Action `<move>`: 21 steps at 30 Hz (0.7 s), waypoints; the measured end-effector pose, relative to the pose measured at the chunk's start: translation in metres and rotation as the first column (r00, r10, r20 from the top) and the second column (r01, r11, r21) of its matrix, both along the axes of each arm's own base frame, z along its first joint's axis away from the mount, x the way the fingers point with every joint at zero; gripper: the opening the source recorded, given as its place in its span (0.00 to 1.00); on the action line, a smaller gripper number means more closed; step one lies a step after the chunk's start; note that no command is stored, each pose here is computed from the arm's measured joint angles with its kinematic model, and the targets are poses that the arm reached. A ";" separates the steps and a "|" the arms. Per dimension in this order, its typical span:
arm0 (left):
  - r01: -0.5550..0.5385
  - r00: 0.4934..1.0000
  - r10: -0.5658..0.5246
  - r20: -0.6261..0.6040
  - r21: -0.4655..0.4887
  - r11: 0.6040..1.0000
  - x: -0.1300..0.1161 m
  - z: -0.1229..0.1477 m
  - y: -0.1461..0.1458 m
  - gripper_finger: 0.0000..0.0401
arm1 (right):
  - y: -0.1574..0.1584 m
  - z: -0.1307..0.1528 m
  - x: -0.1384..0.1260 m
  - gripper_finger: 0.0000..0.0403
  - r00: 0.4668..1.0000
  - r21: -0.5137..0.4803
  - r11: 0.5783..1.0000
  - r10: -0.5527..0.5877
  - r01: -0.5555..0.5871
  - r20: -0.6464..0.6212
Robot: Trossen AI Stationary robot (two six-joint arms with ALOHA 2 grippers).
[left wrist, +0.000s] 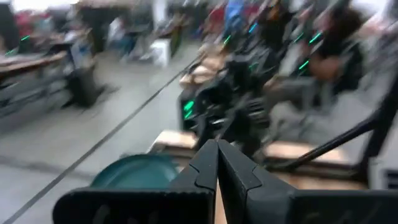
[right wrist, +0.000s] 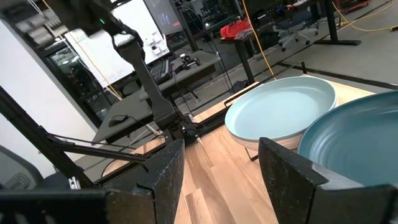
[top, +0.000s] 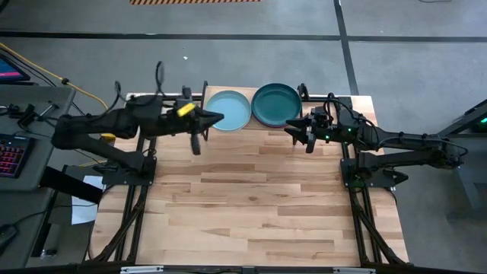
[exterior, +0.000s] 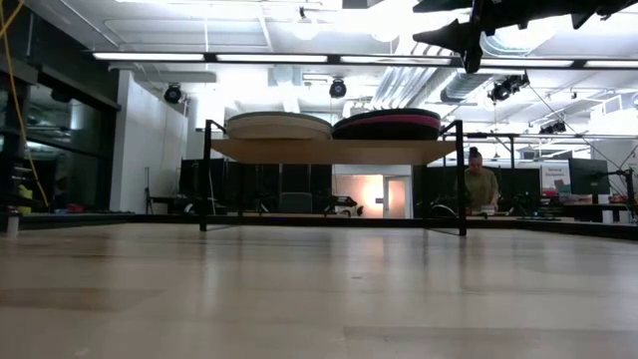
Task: Place and stack plates onto a shelf
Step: Return to Home Position
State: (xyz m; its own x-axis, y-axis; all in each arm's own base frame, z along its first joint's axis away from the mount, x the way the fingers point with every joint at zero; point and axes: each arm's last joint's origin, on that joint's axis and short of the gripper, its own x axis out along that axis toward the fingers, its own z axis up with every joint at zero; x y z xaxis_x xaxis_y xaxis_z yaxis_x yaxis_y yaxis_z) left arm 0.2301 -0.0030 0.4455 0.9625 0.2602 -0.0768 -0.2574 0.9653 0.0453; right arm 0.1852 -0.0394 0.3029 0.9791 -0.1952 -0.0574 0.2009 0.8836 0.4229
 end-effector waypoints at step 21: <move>0.192 0.913 -0.164 0.374 -0.041 0.980 -0.090 -0.051 0.034 0.00 | 0.000 0.004 0.000 0.47 0.999 0.000 1.000 0.003 -0.003 0.047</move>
